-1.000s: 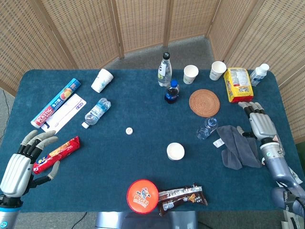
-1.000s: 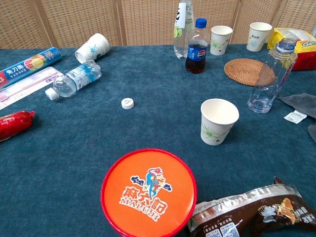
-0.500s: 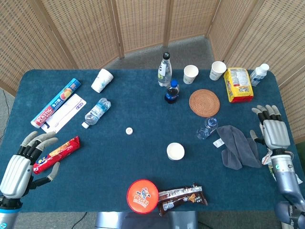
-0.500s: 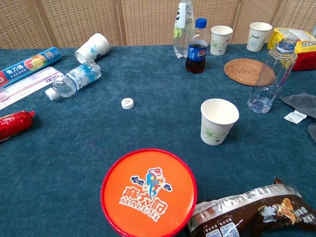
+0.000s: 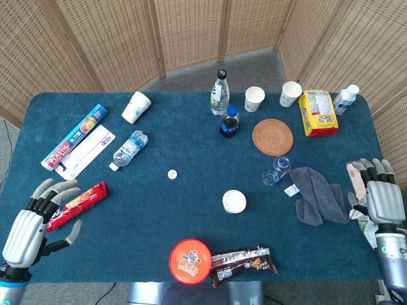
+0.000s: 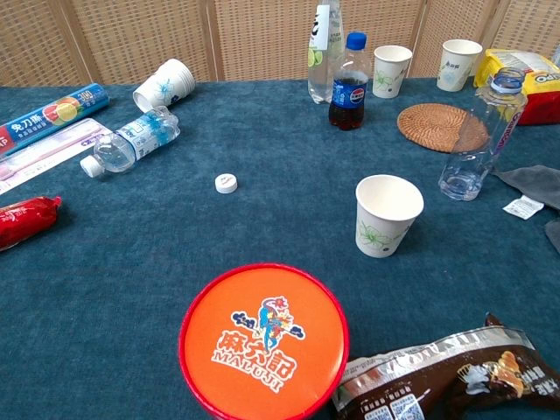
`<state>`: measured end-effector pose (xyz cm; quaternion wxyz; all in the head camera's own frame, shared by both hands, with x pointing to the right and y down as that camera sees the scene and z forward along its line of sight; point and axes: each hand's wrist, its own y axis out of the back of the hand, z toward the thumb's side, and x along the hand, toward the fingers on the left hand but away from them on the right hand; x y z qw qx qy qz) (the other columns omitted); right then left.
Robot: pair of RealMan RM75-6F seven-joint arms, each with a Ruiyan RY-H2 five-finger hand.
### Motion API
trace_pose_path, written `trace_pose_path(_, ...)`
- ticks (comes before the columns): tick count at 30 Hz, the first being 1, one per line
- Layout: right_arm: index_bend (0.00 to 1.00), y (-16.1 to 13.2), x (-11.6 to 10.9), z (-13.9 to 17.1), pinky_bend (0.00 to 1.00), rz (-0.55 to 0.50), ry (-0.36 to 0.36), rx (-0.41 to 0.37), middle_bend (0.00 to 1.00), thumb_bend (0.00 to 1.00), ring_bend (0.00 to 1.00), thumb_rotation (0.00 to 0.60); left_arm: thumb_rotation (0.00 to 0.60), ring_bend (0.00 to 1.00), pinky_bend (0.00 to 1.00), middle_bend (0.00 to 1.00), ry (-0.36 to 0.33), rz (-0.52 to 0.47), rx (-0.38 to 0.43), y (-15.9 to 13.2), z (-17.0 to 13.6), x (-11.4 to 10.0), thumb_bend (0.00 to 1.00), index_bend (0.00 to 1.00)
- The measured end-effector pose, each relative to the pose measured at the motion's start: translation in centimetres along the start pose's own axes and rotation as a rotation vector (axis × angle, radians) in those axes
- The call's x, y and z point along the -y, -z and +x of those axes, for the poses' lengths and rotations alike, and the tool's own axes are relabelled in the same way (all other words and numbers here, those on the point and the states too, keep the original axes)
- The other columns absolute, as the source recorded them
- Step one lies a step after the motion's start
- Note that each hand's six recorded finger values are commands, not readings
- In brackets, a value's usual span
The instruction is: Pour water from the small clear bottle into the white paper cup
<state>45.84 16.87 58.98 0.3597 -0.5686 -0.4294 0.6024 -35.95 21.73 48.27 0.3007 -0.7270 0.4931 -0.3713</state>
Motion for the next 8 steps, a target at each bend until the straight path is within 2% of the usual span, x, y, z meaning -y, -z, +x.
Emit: trace_pose_path(8, 0.17, 0.5, 0.21, 1.27, 0.0, 0.001, -0.005, 0.022, 0.15, 0.39, 0.0, 0.6, 0.461, 0.18, 0.08, 0.2, 0.007, -0.005, 0.004, 0.09, 0.34, 0.27, 0.47, 0.2)
